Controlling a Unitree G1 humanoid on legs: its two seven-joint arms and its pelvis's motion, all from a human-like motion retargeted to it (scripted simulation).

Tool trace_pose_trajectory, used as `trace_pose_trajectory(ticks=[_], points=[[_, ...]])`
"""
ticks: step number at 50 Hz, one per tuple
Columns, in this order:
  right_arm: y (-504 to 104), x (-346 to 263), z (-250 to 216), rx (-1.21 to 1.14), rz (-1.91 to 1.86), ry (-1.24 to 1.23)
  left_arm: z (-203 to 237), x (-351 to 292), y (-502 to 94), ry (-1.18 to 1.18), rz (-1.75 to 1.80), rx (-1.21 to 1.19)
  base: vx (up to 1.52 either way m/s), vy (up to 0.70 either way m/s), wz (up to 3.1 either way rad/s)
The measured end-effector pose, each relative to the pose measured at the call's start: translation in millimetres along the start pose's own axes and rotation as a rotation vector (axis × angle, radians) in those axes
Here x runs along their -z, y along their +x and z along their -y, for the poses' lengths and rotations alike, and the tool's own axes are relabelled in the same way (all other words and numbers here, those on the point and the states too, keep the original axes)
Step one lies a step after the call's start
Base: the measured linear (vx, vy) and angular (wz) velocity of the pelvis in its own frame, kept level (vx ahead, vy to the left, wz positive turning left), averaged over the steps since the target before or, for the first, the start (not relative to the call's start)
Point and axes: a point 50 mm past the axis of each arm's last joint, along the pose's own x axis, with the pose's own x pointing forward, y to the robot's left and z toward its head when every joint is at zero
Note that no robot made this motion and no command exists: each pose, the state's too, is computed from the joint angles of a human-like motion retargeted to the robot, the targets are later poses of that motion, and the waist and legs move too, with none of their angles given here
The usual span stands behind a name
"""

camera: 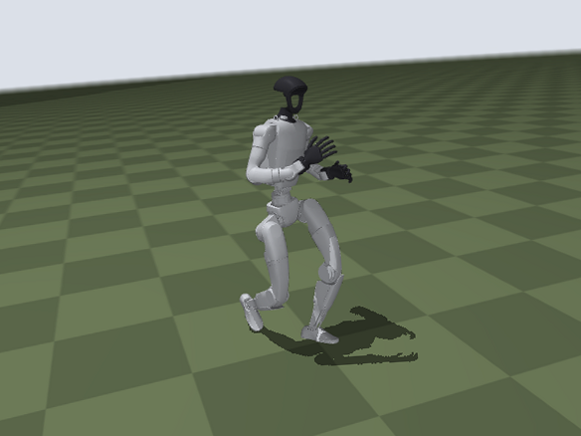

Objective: Run

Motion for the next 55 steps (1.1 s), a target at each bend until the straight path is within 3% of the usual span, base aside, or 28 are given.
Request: trace_pose_trajectory(ticks=[5, 10, 17, 22, 27, 30, 33, 41, 47, 55], points=[[-30, 24, -11, -0.063, -0.173, -0.022, 1, -9, 9, 0.010, 0.059, -0.069, -0.02, 0.05, 0.18], [-95, 68, -5, -0.047, -0.555, -0.122, -2, -30, 68, 0.152, 0.290, -0.182, -0.01, 0.04, -0.25], [-169, 54, 14, 0.027, -0.833, -0.068, 1, -72, 72, -0.005, 0.508, -0.155, 0.03, -0.08, -0.28], [-151, 55, 11, 0.025, -0.754, -0.091, 21, -58, 56, -0.037, 0.412, -0.032, -0.03, -0.06, -0.18], [-54, 59, 19, 0.006, -0.399, -0.233, 20, -12, 45, 0.070, 0.144, 0.015, -0.02, -0.08, 0.07], [-7, 34, 14, 0.017, -0.160, -0.189, 8, -7, 28, 0.081, 0.098, -0.004, 0.01, 0.03, 0.27], [2, 15, 3, -0.002, -0.054, -0.094, 1, -5, 11, 0.055, 0.063, -0.010, 0.03, 0.06, 0.39], [-22, 23, -16, -0.110, -0.128, -0.069, 1, 1, -2, 0.042, -0.001, -0.088, -0.02, 0.05, 0.21], [-77, 67, -11, -0.096, -0.462, -0.176, 5, -2, 53, 0.252, 0.182, -0.149, -0.02, 0.03, -0.13], [-148, 56, 13, -0.030, -0.718, -0.166, 8, -54, 76, 0.070, 0.452, -0.170, 0.03, -0.07, -0.18]])
